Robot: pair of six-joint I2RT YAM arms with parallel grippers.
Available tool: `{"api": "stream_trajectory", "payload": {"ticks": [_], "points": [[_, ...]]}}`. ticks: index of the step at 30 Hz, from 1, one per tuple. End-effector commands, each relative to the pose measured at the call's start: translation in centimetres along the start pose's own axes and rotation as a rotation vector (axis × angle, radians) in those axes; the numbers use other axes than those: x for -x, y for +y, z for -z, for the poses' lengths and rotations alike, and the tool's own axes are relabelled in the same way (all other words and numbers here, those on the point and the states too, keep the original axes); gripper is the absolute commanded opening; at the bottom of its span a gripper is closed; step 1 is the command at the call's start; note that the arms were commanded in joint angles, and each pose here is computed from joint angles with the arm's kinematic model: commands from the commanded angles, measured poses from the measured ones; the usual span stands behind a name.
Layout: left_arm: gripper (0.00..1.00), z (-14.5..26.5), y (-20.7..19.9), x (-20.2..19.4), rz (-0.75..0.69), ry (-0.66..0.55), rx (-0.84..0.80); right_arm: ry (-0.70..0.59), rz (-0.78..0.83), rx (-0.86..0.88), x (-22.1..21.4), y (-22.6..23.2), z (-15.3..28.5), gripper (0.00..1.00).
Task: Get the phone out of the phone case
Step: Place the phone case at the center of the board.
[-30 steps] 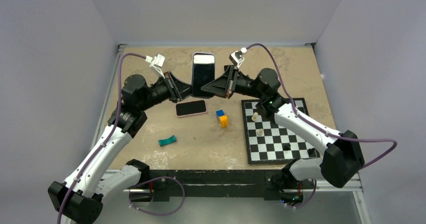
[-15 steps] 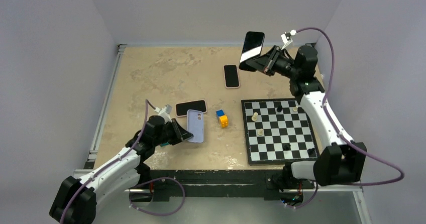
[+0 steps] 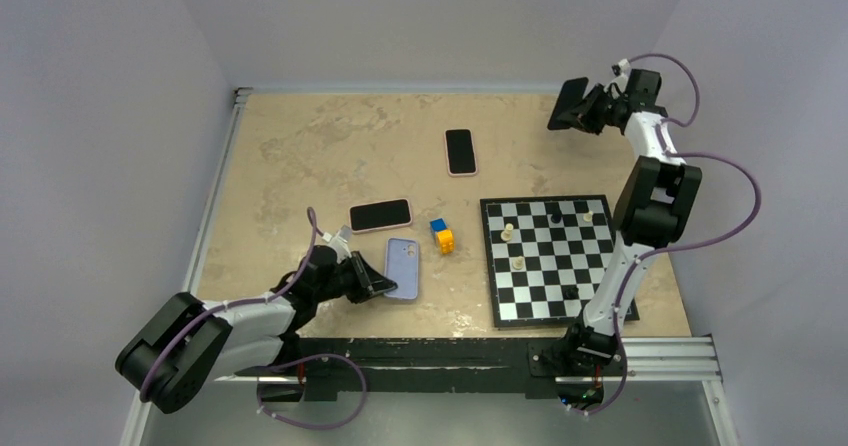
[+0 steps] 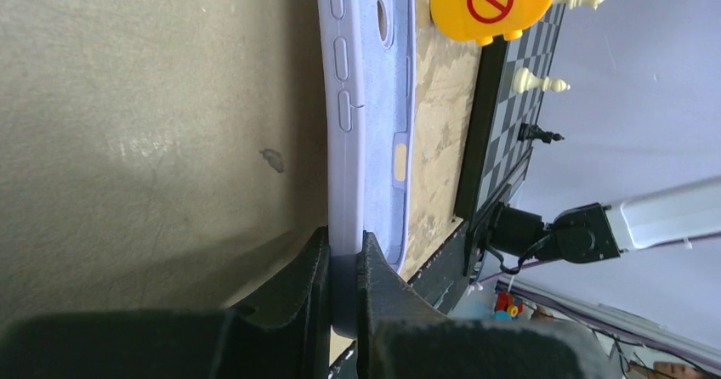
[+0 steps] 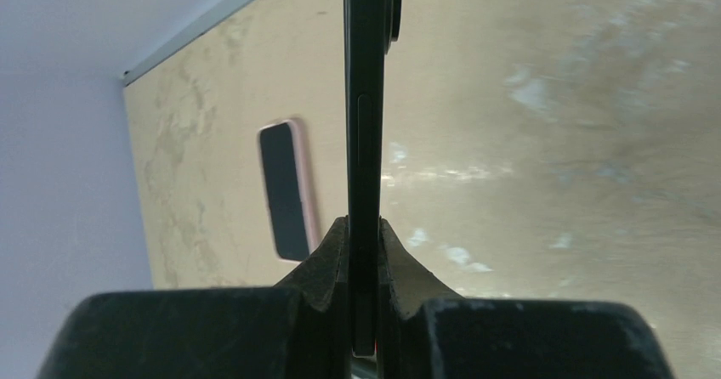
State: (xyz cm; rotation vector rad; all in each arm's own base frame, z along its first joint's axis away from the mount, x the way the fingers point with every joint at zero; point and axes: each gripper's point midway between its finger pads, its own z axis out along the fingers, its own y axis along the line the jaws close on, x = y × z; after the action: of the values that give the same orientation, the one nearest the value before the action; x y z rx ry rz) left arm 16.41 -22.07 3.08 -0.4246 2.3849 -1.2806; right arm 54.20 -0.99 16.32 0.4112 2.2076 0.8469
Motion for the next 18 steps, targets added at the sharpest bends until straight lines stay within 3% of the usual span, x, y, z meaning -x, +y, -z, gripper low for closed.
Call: {"api": "stream_trajectory", "payload": {"ticks": [1, 6, 11, 18], "points": [[0.00, 0.3, -2.1, -0.6, -0.012, 0.029, -0.112, -0.016, -0.027, 0.021, 2.0, -1.2, 0.0, 0.00], [0.00, 0.3, -1.7, -1.7, -0.007, 0.103, -0.075, -0.098, -0.230, -0.010, 2.5, -3.9, -1.6, 0.00], [0.20, 0.4, -1.7, -2.3, -0.037, 0.167, -0.051, -0.161, -0.391, 0.017, 3.6, -5.0, -3.8, 0.00], [0.28, 0.6, -2.1, -3.0, -0.092, 0.271, -0.033, -0.121, -0.375, -0.113, 3.2, -7.7, -4.9, 0.00]]}}
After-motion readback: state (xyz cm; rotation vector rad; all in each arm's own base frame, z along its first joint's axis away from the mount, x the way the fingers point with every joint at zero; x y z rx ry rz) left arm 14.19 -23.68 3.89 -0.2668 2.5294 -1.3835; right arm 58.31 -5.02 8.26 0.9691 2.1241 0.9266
